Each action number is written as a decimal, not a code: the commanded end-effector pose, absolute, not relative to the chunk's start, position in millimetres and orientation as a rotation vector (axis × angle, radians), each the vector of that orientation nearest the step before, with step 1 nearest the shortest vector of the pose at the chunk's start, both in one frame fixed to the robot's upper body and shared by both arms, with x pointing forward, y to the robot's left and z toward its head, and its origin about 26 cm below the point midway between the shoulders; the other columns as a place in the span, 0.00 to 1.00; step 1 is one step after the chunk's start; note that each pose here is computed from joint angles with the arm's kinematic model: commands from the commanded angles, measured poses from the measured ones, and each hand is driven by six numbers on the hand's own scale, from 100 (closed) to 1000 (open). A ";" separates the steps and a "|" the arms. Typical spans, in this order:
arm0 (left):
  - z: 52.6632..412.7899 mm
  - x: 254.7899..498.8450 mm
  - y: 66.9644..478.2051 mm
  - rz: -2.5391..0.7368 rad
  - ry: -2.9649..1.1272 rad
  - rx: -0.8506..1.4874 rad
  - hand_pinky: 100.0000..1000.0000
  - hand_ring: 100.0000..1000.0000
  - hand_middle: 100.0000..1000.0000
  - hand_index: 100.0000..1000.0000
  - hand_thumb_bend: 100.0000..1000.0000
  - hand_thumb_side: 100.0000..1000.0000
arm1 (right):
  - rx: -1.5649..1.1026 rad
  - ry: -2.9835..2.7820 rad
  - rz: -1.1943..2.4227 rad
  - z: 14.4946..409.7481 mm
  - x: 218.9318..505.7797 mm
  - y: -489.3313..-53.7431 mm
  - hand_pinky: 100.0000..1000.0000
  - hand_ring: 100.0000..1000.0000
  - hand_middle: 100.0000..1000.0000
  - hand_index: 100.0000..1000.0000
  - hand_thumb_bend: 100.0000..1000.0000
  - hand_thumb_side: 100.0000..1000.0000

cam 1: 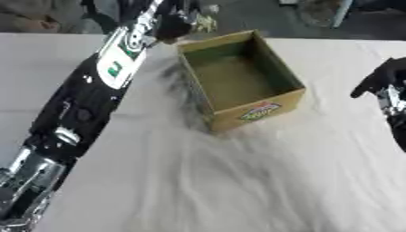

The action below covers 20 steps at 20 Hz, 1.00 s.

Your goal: Pick up objects on the table and place them in the box.

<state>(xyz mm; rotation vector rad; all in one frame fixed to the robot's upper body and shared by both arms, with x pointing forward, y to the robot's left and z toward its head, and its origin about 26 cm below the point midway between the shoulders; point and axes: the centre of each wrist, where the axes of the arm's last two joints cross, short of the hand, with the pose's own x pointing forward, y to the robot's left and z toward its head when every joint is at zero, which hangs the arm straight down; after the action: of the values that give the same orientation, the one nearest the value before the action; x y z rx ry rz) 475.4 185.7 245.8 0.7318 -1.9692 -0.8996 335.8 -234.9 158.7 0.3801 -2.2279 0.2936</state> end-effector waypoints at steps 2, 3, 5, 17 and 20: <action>263.4 475.3 180.5 -0.905 -2.027 0.755 0.32 0.11 0.00 0.17 0.00 0.25 | 0.396 -2.262 0.324 170.8 336.7 -233.0 0.38 0.40 0.37 0.46 0.00 0.02; 263.3 475.3 179.6 -0.907 -2.029 0.755 0.32 0.11 0.00 0.17 0.00 0.25 | 0.398 -2.264 0.327 171.6 336.9 -232.7 0.38 0.40 0.37 0.46 0.00 0.02; 261.8 475.3 176.8 -0.919 -2.030 0.749 0.32 0.11 0.00 0.17 0.00 0.25 | 0.402 -2.270 0.334 173.8 337.4 -231.6 0.38 0.40 0.37 0.46 0.00 0.02; 237.5 477.3 165.3 -1.009 -1.983 0.727 0.33 0.12 0.01 0.18 0.00 0.21 | 0.412 -2.287 0.357 180.6 338.6 -228.4 0.38 0.40 0.37 0.46 0.00 0.03; 229.9 477.5 161.6 -1.048 -1.969 0.730 0.34 0.12 0.01 0.18 0.00 0.20 | 0.409 -2.287 0.358 180.6 338.7 -228.7 0.38 0.40 0.37 0.46 0.00 0.04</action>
<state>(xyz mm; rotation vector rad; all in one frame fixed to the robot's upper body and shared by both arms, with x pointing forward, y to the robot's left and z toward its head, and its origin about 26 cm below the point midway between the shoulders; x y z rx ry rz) 477.8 164.6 219.3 0.7140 -1.9368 -1.0364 339.9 -228.0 170.6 0.4088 -2.2551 0.3320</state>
